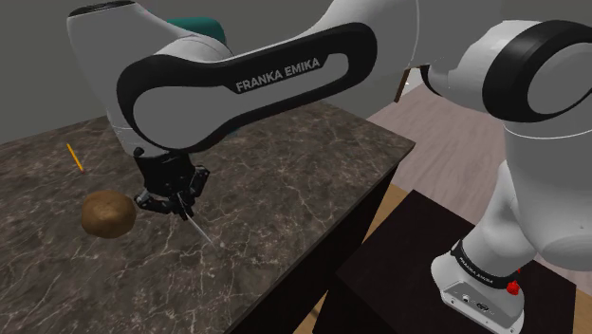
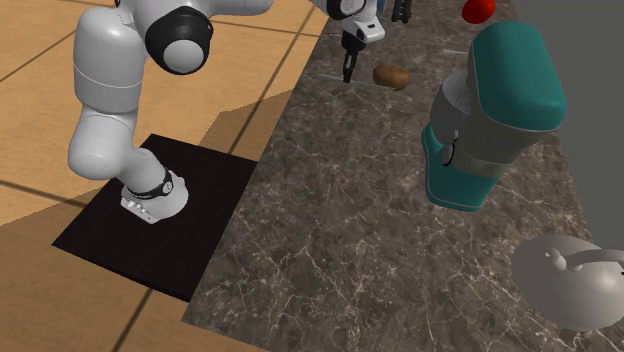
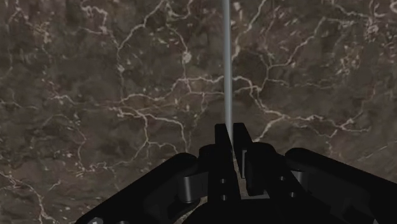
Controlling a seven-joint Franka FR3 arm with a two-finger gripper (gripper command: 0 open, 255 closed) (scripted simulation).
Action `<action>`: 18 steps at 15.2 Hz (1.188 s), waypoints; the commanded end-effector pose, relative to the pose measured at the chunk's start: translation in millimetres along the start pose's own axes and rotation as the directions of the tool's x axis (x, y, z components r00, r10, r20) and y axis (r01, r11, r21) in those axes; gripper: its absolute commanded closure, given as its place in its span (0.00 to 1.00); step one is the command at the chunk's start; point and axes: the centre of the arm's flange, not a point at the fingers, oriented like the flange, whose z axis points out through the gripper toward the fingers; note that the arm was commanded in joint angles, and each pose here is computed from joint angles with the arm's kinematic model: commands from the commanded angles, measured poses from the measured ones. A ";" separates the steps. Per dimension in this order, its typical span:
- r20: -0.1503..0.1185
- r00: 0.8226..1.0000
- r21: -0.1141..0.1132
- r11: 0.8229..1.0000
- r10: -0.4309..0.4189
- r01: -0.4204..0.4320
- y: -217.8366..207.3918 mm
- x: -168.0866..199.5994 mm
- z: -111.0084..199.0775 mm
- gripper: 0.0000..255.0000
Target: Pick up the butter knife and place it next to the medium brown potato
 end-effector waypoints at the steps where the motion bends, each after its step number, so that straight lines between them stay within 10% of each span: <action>1: 0.000 1.000 0.000 1.000 0.000 0.000 0.7 0.5 10.4 1.00; 16: 0.000 1.000 0.000 1.000 0.000 0.000 0.8 2.4 46.9 1.00; 17: 0.000 1.000 0.000 1.000 0.000 0.000 0.8 2.4 46.9 0.00; 18: 0.000 1.000 0.000 1.000 0.000 0.000 0.8 2.4 46.9 0.00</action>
